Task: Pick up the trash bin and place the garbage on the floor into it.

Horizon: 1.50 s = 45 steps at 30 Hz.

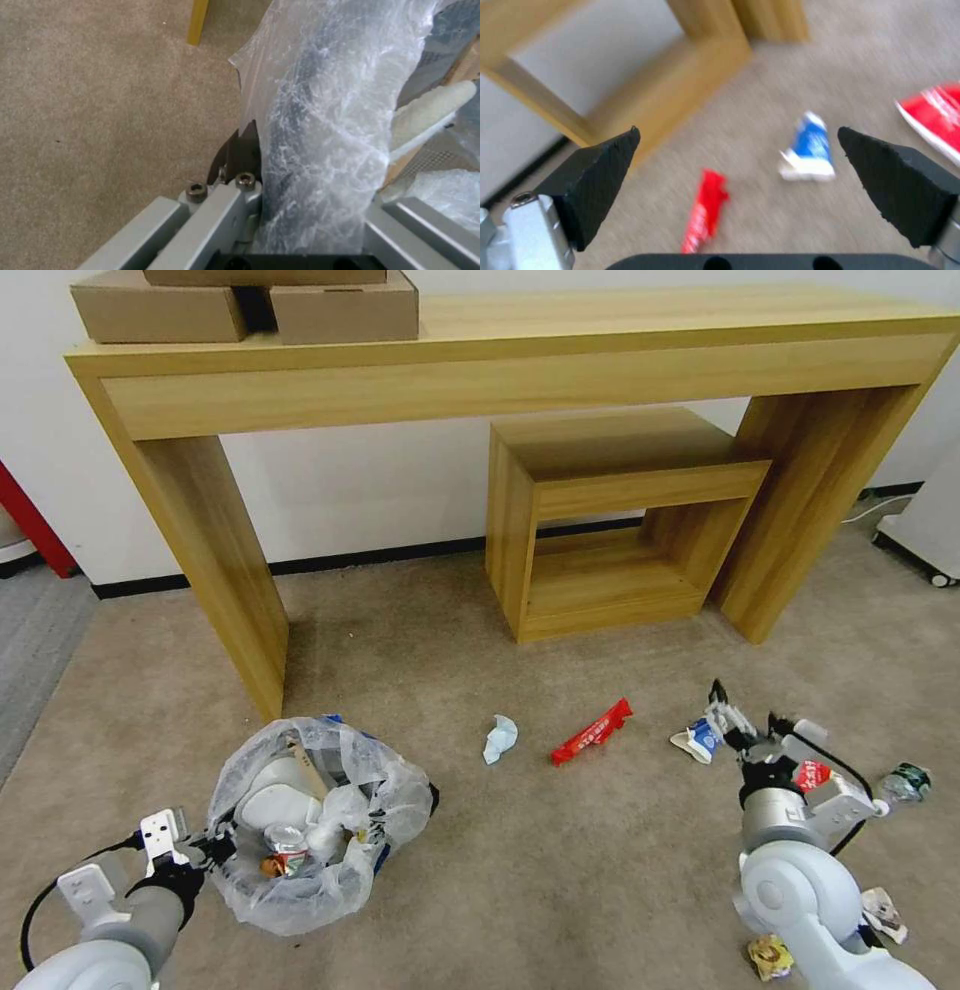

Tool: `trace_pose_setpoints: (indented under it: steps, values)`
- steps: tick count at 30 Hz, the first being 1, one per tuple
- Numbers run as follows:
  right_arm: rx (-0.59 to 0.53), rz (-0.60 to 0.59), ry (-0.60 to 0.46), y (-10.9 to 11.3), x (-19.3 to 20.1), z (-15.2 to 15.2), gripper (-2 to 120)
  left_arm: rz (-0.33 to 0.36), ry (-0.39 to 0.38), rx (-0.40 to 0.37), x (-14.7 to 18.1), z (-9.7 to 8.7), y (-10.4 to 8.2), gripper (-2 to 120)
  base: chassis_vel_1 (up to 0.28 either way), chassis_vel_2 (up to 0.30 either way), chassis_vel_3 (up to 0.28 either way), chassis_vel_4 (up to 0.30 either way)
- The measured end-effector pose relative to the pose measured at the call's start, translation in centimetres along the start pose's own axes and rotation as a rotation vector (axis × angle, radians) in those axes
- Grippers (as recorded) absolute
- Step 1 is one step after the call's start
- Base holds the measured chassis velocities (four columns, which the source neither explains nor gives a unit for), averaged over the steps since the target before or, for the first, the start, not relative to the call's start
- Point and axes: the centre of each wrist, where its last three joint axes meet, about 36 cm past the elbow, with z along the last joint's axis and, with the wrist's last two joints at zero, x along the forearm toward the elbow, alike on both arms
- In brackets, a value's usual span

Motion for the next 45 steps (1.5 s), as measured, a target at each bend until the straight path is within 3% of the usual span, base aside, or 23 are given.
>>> trace_pose_setpoints:
  steps: [8, 12, 17, 24, 29, 32, 45]
  values:
    - [-0.077, 0.298, 0.213, -2.2, 0.0, 1.3, 100, -0.014, -0.003, 0.019, -0.4, 0.7, 0.1, 0, 0.000, 0.000, 0.000, 0.000]
    - [-0.143, 0.436, 0.262, -3.9, -0.6, 2.0, 100, -0.022, -0.007, 0.029, -0.5, 1.1, 0.2, 0, 0.000, 0.000, 0.000, 0.000]
    - [-0.182, 0.518, 0.299, -5.7, -1.0, 2.3, 100, -0.027, -0.009, 0.035, -0.6, 1.3, 0.1, 0, 0.000, 0.000, 0.000, 0.000]
    - [-0.199, 0.703, 0.349, -10.2, -3.4, 3.0, 100, -0.034, -0.016, 0.040, -0.7, 1.8, -0.1, 0, 0.000, 0.000, 0.000, 0.000]
    - [-0.170, 0.755, 0.379, -11.8, -4.4, 4.7, 100, -0.035, -0.019, 0.046, -0.9, 2.0, -0.2, 0, 0.000, 0.000, 0.000, 0.000]
    - [-0.135, 0.782, 0.415, -12.6, -5.1, 7.3, 100, -0.035, -0.020, 0.046, -0.9, 2.1, -0.3, 0, 0.000, 0.000, 0.000, 0.000]
    - [-0.063, 0.758, 0.470, -11.2, -5.6, 12.5, 99, -0.039, -0.025, 0.047, -1.0, 2.3, -0.3, 0, 0.000, 0.000, 0.000, 0.000]
